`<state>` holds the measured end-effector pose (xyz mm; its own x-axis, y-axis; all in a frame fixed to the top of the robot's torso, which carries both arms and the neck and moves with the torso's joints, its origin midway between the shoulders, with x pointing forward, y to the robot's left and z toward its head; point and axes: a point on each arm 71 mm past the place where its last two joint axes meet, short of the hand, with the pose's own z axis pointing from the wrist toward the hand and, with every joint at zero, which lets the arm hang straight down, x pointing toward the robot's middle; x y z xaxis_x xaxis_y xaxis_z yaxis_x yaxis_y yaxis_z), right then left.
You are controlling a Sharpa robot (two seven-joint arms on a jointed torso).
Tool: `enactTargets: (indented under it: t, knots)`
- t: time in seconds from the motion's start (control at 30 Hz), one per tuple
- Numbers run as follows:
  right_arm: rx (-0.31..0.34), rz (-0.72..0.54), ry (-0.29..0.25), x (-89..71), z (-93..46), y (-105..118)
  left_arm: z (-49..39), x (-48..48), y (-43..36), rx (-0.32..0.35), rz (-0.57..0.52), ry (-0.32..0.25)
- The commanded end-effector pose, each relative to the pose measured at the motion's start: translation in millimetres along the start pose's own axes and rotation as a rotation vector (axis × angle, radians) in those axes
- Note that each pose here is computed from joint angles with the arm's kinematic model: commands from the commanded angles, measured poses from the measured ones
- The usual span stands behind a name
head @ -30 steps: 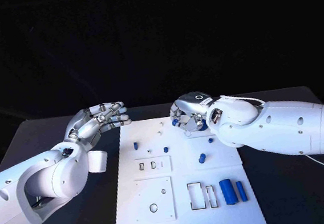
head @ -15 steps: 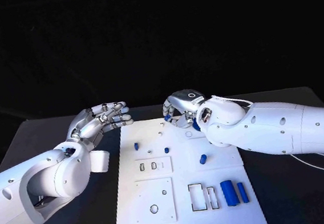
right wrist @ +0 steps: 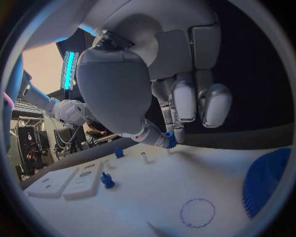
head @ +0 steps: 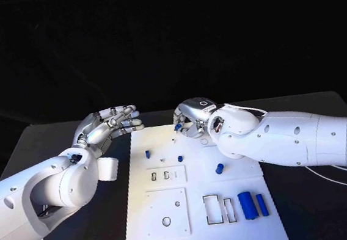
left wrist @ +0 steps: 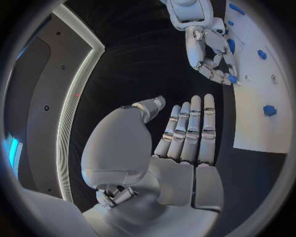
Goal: Assemble the parts on the task board
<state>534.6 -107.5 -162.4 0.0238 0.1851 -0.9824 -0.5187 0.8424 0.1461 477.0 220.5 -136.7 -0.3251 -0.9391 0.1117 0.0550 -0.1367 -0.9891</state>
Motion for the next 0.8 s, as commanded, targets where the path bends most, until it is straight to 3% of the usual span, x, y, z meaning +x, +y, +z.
enactTargets:
  t: [0.03, 0.8]
  knots:
    - [0.003, 0.007, 0.013, 1.8, -0.1, 1.0, 1.1, 1.4, -2.3, 0.008, -0.006, 0.012]
    - [-0.001, 0.008, 0.039, 4.5, 1.4, 3.8, 2.2, 1.2, -5.0, 0.011, -0.004, 0.012]
